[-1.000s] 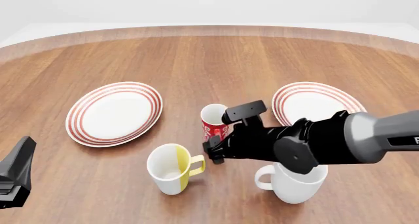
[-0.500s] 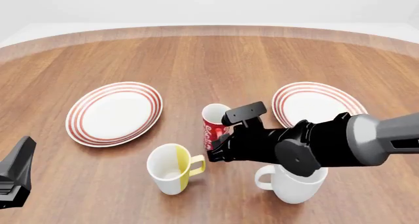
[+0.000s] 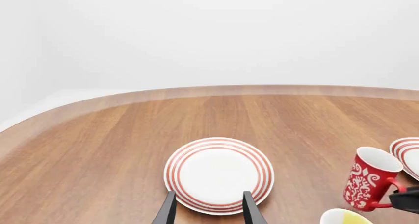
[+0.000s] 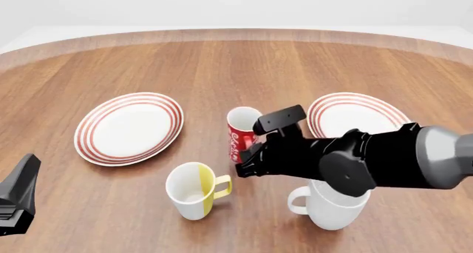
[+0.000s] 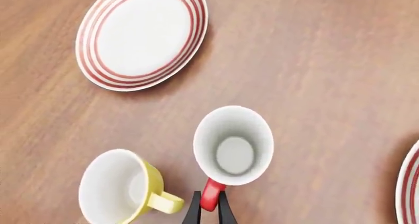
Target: Put the red mug on the left plate.
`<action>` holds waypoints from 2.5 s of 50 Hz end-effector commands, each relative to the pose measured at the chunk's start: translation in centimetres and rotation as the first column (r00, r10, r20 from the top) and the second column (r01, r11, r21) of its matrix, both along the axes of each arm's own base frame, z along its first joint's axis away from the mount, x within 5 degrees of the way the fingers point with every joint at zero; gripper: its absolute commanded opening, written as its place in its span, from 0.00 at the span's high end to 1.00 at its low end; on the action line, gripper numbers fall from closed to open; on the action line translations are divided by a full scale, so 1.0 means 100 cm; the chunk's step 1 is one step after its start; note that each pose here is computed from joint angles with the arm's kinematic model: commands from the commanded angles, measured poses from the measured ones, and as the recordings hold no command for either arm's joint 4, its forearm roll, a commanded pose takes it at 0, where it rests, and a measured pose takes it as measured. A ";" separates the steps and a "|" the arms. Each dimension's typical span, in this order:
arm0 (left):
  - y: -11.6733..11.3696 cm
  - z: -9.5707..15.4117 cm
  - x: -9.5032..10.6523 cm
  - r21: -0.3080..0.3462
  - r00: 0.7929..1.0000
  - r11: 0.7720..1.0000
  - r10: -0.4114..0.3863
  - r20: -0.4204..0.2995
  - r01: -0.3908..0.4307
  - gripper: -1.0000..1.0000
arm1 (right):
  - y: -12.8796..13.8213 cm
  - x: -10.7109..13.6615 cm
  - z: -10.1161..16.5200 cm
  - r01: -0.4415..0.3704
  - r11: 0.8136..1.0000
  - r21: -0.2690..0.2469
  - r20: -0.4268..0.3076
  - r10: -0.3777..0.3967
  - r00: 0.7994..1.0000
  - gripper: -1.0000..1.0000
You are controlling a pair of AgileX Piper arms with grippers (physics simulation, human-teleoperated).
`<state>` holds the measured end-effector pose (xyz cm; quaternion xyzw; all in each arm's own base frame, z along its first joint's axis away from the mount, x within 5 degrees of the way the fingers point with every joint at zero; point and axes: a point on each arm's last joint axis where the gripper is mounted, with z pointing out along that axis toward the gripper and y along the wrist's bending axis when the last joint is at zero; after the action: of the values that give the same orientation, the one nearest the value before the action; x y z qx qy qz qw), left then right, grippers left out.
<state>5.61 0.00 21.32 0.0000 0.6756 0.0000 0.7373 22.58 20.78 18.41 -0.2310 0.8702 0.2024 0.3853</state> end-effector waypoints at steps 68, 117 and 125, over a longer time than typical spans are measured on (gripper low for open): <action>0.000 0.000 0.000 0.000 1.000 1.000 0.000 0.000 0.000 0.00 | 0.049 0.050 0.072 -0.122 0.991 -0.058 0.201 0.132 0.971 1.00; 0.000 0.000 0.000 0.000 1.000 1.000 0.000 0.000 0.000 0.00 | 0.113 0.077 0.073 -0.185 0.982 -0.045 0.220 0.190 0.957 1.00; 0.000 0.000 0.000 0.000 1.000 1.000 0.000 0.000 0.000 0.00 | 0.126 0.078 0.070 -0.202 0.979 -0.035 0.230 0.205 0.951 1.00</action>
<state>5.61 0.00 21.32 0.0000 0.6756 0.0000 0.7373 30.10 31.98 25.47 -0.3402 0.7991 0.1993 0.4538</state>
